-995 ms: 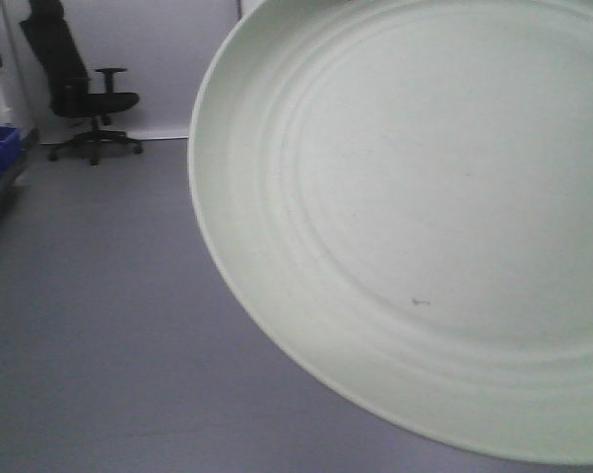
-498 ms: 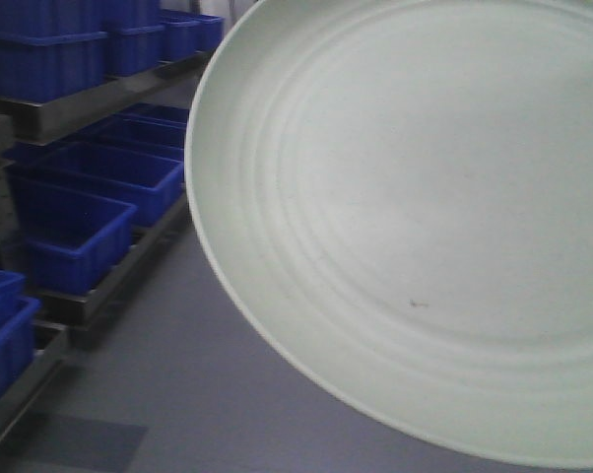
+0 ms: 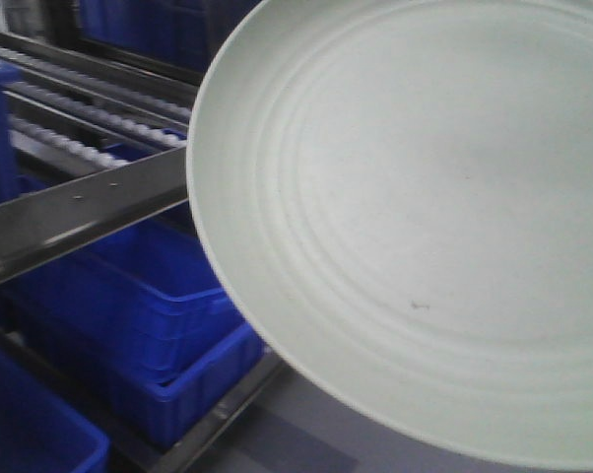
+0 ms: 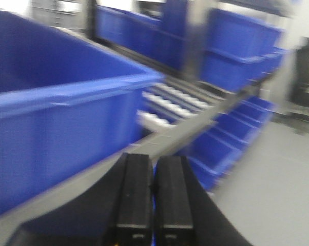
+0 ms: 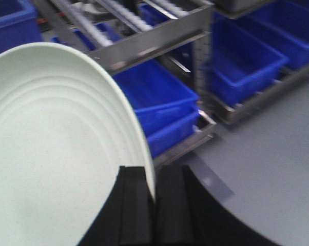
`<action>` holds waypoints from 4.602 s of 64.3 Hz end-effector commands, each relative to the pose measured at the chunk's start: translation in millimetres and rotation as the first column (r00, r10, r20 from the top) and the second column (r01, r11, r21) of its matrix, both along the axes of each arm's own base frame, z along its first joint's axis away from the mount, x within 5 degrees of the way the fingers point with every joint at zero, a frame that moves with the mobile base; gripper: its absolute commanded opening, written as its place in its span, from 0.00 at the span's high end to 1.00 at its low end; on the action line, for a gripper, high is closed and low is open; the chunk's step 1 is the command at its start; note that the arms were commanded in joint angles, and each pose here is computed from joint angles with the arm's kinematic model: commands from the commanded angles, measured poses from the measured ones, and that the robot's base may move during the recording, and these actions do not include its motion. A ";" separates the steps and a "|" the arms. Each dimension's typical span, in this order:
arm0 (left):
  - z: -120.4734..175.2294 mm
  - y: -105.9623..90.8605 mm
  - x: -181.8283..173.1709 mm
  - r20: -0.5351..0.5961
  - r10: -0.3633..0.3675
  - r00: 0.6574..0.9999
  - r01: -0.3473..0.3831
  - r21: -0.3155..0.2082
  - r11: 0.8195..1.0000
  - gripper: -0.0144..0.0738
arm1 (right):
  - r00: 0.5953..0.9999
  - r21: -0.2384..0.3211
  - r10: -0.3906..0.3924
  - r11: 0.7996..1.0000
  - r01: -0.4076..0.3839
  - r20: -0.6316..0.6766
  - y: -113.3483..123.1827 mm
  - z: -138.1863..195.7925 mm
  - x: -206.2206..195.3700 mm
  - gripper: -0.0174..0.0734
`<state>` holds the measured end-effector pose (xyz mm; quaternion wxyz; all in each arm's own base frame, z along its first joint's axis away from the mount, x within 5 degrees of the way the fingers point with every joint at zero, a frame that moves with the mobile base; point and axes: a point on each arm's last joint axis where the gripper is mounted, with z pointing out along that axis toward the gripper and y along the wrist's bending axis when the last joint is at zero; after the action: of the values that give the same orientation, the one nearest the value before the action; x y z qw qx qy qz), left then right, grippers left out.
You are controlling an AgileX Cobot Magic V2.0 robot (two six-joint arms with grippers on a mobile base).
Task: Place green plate on second shelf with right arm
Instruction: 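Drive up to the shelf holding the plate in the right gripper, then lower the plate into the blue bin on the shelf, then open the right gripper to release the plate in the bin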
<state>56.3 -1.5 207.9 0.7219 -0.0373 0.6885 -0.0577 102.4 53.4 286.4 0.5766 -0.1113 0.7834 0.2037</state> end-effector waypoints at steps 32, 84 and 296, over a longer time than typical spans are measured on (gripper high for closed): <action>-4.8 0.3 -0.2 0.065 0.004 0.998 -0.003 -0.013 1.000 0.69 | 0.993 0.065 -0.005 0.998 -0.002 0.114 0.7 20.4 1.5 0.75; -4.8 0.3 -0.2 0.065 0.004 0.998 -0.003 -0.013 1.000 0.69 | 0.993 0.065 -0.005 0.998 -0.002 0.114 0.7 20.4 1.5 0.75; -4.8 0.3 -0.2 0.065 0.004 0.998 -0.003 -0.013 1.000 0.69 | 0.969 0.022 -0.144 0.990 0.143 0.203 -8.7 127.1 28.5 0.76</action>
<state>56.3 -1.5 207.9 0.7219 -0.0373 0.6885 -0.0577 136.1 47.4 396.9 0.6289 -0.0695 0.7591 0.1528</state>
